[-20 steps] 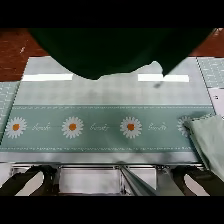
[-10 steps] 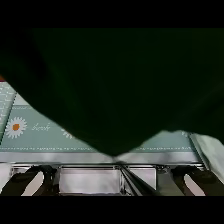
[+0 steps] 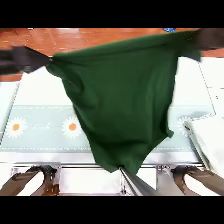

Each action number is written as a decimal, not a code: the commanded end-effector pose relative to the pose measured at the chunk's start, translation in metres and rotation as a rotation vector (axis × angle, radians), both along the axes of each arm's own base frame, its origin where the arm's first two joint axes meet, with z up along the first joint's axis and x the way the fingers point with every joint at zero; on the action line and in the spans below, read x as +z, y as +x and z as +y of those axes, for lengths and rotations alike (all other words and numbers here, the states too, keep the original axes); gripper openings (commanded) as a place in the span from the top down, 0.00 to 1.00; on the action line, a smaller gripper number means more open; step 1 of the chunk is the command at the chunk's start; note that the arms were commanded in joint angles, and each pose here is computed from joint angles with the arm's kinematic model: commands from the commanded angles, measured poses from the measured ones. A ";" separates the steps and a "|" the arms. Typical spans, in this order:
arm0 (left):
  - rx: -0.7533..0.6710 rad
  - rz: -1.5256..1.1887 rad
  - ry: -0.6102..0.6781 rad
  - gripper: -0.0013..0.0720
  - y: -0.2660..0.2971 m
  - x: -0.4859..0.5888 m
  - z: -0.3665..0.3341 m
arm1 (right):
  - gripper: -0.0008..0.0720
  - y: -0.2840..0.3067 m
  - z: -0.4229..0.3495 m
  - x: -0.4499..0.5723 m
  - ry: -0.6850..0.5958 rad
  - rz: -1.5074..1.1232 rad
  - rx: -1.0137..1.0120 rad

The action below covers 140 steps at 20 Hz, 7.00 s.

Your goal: Fold the shirts.

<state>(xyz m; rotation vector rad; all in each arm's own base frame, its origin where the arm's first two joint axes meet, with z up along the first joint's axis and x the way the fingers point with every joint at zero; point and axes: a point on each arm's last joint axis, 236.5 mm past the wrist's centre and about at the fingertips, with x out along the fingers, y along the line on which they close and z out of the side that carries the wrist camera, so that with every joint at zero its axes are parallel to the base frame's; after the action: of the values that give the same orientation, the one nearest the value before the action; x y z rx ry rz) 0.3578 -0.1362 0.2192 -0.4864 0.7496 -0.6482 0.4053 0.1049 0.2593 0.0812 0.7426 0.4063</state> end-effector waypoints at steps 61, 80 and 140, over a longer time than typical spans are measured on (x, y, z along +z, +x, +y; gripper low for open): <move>0.001 0.724 0.061 0.96 0.069 -0.305 0.025 | 0.43 -0.223 0.115 -0.368 0.523 1.038 -0.233; 0.022 -0.015 -0.193 0.96 0.153 0.029 0.031 | 0.96 0.022 0.042 0.007 0.439 0.047 0.110; 0.273 0.752 0.088 0.29 -0.070 -0.254 0.101 | 0.42 -0.041 -0.205 -0.267 0.239 0.617 -0.560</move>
<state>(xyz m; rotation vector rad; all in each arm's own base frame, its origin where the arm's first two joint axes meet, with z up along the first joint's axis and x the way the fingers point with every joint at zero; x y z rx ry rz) 0.3436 -0.0287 -0.0089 -0.7269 1.4045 -0.2346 0.3910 -0.1079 0.0080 0.6603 1.2609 -0.0745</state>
